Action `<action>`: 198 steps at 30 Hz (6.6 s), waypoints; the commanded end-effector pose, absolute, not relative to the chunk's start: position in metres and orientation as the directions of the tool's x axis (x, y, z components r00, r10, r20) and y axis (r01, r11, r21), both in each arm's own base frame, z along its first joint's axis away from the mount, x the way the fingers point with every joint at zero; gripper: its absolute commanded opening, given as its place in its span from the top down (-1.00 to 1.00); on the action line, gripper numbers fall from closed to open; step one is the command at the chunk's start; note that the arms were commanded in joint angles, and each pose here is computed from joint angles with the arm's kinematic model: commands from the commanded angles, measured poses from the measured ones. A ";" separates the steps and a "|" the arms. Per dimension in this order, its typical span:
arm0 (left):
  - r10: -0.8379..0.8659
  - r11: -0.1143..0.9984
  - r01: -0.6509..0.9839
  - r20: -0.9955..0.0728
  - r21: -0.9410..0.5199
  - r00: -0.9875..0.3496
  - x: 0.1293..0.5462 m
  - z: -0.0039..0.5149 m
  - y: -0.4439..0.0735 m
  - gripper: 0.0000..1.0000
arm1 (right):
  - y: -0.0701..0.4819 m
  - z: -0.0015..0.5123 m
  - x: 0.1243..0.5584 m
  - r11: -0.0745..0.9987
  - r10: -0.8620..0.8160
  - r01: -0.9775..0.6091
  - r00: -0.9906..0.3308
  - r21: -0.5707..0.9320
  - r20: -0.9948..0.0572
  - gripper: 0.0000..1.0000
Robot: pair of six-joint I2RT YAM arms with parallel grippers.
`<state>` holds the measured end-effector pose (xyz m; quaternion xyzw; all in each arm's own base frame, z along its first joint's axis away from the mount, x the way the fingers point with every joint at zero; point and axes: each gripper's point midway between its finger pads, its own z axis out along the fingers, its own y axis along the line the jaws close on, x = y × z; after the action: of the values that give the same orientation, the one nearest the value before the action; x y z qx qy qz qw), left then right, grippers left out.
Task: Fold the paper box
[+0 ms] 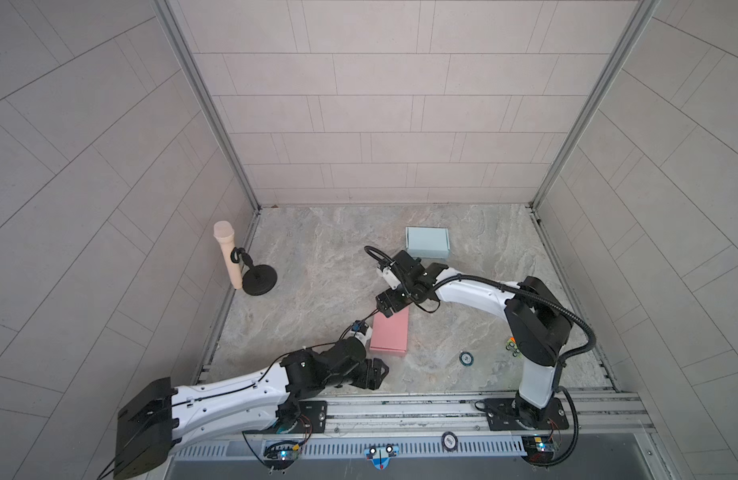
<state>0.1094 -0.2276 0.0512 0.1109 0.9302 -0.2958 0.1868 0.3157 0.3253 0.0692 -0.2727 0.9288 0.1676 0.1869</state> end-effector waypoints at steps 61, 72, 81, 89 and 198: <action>-0.134 0.823 0.141 -0.431 -0.550 -0.892 0.312 0.074 -0.228 -0.28 | 0.326 0.082 0.326 0.819 -0.208 -0.426 -0.845 0.384 -0.493 -0.80; -0.178 0.835 0.102 -0.441 -0.541 -0.880 0.370 0.075 -0.214 -0.27 | 0.341 0.082 0.369 0.813 -0.183 -0.409 -0.855 0.414 -0.486 -0.79; -0.190 0.845 0.082 -0.441 -0.528 -0.877 0.410 0.068 -0.210 -0.26 | 0.359 0.078 0.404 0.814 -0.162 -0.395 -0.859 0.426 -0.486 -0.78; -0.217 0.837 0.078 -0.459 -0.542 -0.862 0.451 0.067 -0.209 -0.25 | 0.369 0.075 0.432 0.815 -0.127 -0.373 -0.862 0.443 -0.492 -0.77; -0.355 0.930 -0.062 -0.840 -0.362 -0.410 0.268 0.173 -0.064 -1.00 | 0.086 0.172 0.277 0.998 0.016 -0.041 -0.510 0.043 -0.860 -0.99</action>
<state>0.2697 -0.1016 0.1642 -0.0611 0.8490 -0.2019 0.4844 0.2808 0.1129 0.1689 -0.0331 0.8783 0.0739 0.4712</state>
